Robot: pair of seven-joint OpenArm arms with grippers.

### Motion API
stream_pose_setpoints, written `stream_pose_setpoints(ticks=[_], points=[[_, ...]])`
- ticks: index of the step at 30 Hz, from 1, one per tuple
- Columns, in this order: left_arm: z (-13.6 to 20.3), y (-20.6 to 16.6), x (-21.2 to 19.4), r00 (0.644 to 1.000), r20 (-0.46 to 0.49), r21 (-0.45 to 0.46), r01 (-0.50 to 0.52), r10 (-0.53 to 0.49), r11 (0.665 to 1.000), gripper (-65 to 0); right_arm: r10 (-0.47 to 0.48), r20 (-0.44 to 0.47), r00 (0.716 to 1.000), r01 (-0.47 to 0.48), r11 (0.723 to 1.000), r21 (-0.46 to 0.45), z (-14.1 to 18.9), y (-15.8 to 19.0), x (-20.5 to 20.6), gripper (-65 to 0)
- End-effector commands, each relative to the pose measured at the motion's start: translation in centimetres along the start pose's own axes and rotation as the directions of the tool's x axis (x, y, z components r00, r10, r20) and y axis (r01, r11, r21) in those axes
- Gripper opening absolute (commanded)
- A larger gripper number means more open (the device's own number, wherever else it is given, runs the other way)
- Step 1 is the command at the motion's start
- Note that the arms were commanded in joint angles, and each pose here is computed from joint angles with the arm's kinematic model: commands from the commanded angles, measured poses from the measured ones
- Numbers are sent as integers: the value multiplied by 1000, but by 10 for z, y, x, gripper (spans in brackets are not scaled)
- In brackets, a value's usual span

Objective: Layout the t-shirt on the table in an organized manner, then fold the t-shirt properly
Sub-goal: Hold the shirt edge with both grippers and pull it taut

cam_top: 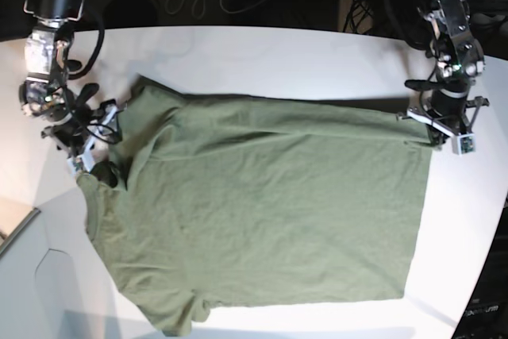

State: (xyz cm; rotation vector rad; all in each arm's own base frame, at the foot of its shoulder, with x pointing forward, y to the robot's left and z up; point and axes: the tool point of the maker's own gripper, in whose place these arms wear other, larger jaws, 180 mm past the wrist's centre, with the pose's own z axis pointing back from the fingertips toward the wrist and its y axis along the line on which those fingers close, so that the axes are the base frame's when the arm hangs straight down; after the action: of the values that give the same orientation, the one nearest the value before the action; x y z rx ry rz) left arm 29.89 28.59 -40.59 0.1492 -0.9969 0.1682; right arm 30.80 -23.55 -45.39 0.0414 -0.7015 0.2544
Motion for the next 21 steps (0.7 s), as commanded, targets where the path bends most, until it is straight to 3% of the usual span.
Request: stream_pose_setpoints(ticks=[1,9,12,16,21], points=[[-1,3,17,999,53,4,3,-3,1000,-650,0,43,999,0,1000,-4,1,-7,13,-269],[-1,2,17,999,52,2,2,-2,1000,-650,-29,1,1000,29,999,29,-5,8,-6,-285],[0,3,16,999,51,5,1,-1,1000,-650,-22,-26,999,23,999,43,-5,15,-19,-382],[1,4,13,999,46,7,3,-3,1000,-650,27,-64,998,-21,996,82,-4,32,-35,-650],[7,-1,2,999,28,4,-14,14,1000,-650,34,-23,999,-34,999,6,28,15,-38,-650]])
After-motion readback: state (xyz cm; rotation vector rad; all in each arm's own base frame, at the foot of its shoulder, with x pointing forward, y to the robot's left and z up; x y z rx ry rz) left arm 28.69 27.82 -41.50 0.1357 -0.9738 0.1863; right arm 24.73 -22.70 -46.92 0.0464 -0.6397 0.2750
